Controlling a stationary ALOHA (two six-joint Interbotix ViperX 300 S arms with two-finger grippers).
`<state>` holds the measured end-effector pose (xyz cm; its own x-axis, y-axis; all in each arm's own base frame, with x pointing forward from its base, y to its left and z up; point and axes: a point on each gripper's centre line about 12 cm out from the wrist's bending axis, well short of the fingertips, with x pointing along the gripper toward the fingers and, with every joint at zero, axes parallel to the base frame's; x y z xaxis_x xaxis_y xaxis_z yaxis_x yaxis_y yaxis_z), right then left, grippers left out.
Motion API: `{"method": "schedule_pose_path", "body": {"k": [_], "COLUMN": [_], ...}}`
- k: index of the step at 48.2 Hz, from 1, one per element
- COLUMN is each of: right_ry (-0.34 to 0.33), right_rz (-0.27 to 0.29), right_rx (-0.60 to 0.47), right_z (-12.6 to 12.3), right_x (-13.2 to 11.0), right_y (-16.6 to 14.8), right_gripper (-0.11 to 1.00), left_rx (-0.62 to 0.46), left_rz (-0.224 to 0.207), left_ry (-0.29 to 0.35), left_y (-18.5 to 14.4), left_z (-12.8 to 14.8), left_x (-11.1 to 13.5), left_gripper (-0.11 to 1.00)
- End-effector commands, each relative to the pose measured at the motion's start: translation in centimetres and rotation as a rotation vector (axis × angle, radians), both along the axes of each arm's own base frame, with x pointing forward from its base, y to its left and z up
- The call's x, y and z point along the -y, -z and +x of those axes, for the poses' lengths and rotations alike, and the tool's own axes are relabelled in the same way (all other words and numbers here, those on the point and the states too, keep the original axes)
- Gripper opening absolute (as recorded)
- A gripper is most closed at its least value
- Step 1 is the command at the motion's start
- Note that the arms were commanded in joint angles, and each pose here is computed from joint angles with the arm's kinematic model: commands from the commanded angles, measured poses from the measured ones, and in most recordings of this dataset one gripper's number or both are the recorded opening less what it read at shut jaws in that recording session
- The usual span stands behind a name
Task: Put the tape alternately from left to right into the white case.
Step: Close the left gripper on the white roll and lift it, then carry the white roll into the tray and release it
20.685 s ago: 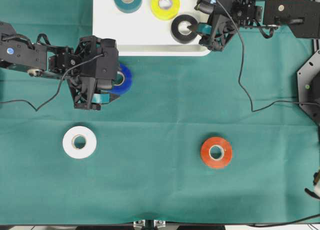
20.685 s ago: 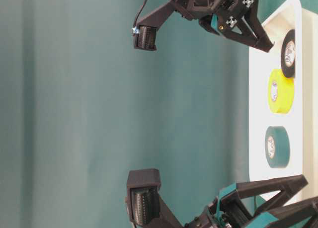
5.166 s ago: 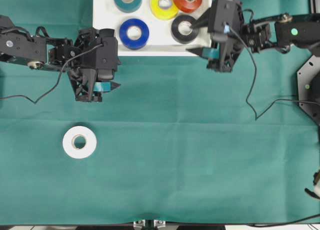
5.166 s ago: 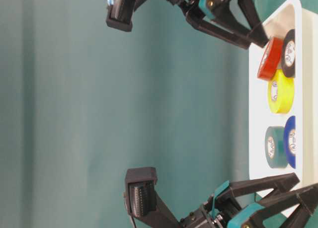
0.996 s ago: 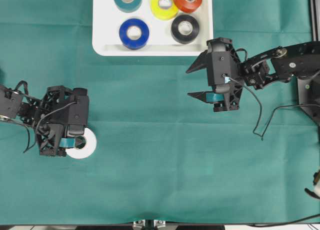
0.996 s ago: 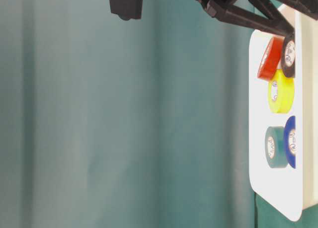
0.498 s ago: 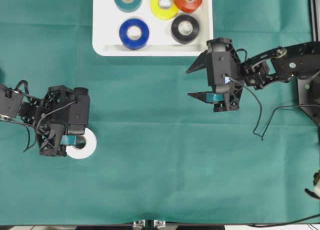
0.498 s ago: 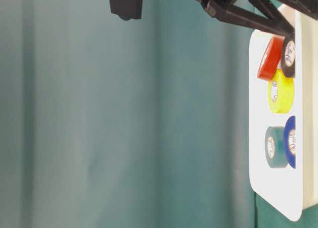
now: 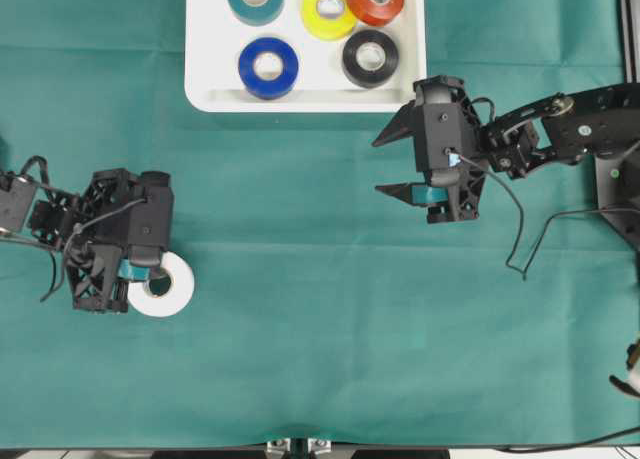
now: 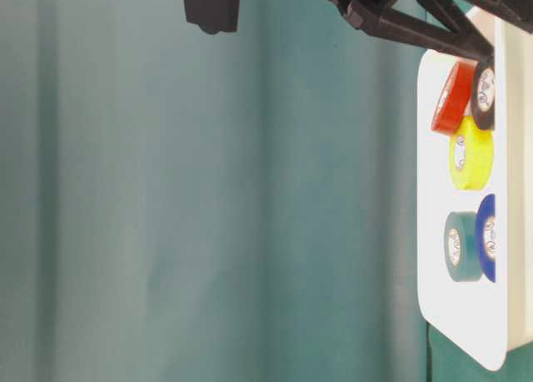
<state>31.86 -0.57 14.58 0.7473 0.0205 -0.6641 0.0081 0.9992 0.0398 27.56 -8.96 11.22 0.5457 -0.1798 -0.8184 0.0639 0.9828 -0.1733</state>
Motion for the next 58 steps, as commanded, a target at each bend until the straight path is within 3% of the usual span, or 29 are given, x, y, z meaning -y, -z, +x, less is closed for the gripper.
{"method": "schedule_pose_path", "body": {"k": [1, 16, 26, 32, 49, 58], "right_ry": [-0.002, -0.001, -0.001, 0.0, -0.002, -0.003], "right_rz": [0.005, 0.005, 0.005, 0.004, 0.006, 0.006], "right_rx": [0.033, 0.032, 0.034, 0.031, 0.03, 0.031], "right_z": [0.6, 0.6, 0.6, 0.6, 0.5, 0.5], "right_x": [-0.1, -0.1, -0.1, -0.1, -0.1, -0.1], "right_y": [-0.9, -0.9, -1.0, -0.9, -0.9, -0.9], "right_gripper": [0.76, 0.76, 0.76, 0.76, 0.76, 0.75], "left_rx": [0.07, 0.161, 0.168, 0.195, 0.236, 0.239], "left_rz": [-0.023, -0.044, -0.024, 0.028, 0.268, 0.339], "left_ry": [-0.007, -0.038, -0.136, -0.157, -0.053, -0.051], "left_y": [-2.2, -5.1, -5.1, -5.6, -6.3, -6.3], "left_z": [0.8, 0.7, 1.8, 2.8, 6.1, 7.8], "left_x": [0.1, -1.1, -4.2, -6.5, -11.7, -14.4], "left_gripper": [-0.03, -0.03, -0.03, -0.03, -0.03, -0.03]}}
